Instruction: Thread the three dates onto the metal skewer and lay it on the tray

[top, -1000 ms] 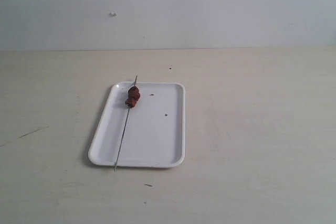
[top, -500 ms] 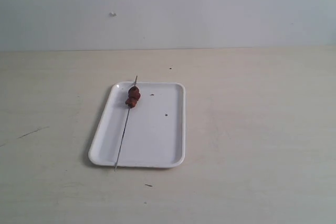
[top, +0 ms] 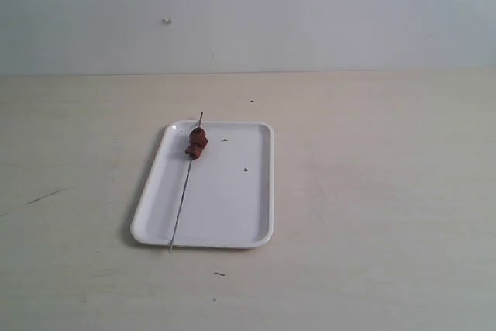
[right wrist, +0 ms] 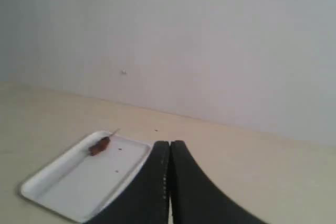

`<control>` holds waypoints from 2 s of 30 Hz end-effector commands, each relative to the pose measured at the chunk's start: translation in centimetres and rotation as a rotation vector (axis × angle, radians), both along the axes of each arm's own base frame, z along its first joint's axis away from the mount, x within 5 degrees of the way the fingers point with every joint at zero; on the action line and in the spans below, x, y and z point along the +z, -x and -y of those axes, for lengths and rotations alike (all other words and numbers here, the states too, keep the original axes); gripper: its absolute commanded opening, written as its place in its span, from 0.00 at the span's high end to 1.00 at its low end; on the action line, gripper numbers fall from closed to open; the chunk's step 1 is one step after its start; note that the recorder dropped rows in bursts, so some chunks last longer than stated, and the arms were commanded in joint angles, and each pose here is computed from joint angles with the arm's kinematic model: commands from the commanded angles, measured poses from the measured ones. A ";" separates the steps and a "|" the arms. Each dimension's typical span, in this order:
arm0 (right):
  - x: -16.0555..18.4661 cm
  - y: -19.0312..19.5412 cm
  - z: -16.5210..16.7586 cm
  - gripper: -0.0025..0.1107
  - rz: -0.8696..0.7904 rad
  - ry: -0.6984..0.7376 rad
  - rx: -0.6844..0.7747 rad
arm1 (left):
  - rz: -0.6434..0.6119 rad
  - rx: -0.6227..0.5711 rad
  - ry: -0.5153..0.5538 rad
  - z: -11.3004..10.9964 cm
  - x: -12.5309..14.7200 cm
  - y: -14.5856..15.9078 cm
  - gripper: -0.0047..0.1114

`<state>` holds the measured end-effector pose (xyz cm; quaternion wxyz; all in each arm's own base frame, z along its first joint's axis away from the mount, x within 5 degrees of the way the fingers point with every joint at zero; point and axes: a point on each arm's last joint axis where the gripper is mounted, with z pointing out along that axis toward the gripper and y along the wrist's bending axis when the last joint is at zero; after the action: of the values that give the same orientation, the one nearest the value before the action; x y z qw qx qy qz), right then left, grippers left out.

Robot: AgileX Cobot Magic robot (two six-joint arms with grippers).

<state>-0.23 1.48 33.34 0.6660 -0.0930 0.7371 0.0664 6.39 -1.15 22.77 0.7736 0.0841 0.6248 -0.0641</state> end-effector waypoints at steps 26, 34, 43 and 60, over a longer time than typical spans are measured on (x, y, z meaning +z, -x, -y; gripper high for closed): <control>-8.2 -4.5 2.6 0.98 0.115 -0.057 -0.552 | 0.008 0.004 -0.003 0.0 0.0 0.1 0.96; -12.2 -5.3 3.0 0.98 0.018 -0.075 -0.565 | 0.008 0.004 -0.003 0.0 0.0 0.1 0.96; -14.0 -5.5 3.3 0.98 -0.029 -0.040 -0.583 | 0.008 0.004 -0.003 0.0 0.0 0.1 0.96; -14.3 -5.3 3.8 0.98 -0.068 0.071 -0.630 | 0.037 0.033 -0.124 -0.1 0.1 0.0 0.96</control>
<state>5.06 -2.25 19.22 0.6280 0.1182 0.7520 -0.1616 6.39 -1.15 22.75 0.7745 0.0969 0.6232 -0.0484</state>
